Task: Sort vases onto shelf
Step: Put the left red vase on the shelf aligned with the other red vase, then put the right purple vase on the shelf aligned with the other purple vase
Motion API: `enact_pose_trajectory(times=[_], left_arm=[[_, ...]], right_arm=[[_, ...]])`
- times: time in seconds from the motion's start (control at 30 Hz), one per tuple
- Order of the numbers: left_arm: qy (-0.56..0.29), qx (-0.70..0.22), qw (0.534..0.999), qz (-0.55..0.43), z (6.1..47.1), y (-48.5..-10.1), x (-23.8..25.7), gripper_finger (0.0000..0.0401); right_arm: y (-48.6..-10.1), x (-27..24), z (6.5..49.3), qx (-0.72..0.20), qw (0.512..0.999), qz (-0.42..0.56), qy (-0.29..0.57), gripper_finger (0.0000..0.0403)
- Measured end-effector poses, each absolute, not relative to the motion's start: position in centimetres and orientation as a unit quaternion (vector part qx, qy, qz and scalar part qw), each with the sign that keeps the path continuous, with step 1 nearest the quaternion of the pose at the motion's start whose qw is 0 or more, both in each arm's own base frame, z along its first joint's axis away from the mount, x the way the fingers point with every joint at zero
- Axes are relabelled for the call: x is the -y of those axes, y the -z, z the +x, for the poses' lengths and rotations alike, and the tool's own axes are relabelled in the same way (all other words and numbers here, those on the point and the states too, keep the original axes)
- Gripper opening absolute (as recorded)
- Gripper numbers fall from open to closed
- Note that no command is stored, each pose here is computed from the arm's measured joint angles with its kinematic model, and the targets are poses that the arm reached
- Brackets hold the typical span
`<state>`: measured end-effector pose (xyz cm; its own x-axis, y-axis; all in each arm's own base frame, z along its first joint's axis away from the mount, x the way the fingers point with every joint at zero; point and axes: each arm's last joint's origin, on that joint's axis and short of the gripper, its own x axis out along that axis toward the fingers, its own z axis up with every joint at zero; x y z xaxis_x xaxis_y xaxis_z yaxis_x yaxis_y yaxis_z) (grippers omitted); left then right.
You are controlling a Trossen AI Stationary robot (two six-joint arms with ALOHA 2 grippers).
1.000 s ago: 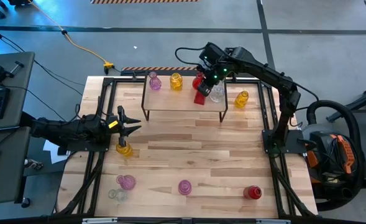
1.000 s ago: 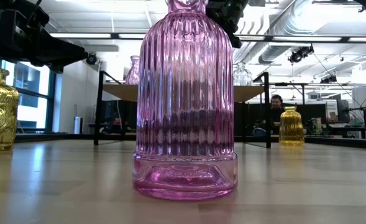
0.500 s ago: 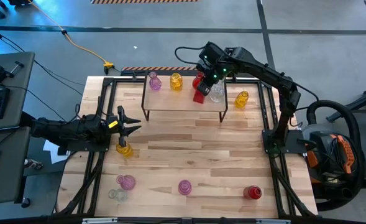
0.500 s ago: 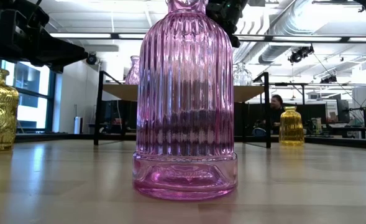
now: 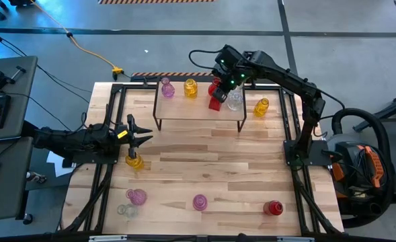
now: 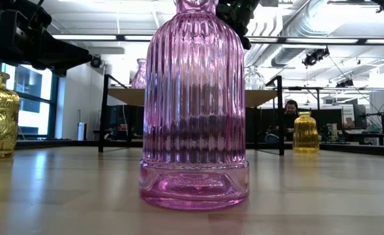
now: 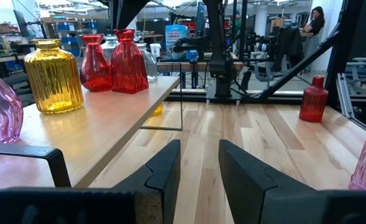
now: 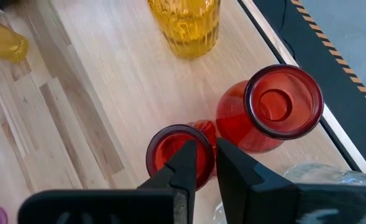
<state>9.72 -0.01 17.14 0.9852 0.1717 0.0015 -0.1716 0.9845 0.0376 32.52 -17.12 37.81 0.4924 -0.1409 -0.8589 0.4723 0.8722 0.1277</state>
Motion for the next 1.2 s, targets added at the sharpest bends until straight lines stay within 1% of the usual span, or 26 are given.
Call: enact_pose_trajectory(times=[0.53,0.87,1.2], left_arm=[[-0.086,-0.001,0.996,0.019,9.72,-17.14,0.01,0.0100],[-0.086,-0.001,0.996,0.019,9.72,-17.13,0.00,0.0100],[-0.086,-0.001,0.996,0.019,9.72,-17.13,0.00,0.0100]], right_arm=[[-37.75,17.02,32.46,-0.474,0.843,0.181,0.178,0.0040],[-38.03,16.95,32.21,-0.473,0.843,0.176,0.185,0.0082],[-38.18,16.88,32.06,-0.472,0.843,0.175,0.187,0.0087]])
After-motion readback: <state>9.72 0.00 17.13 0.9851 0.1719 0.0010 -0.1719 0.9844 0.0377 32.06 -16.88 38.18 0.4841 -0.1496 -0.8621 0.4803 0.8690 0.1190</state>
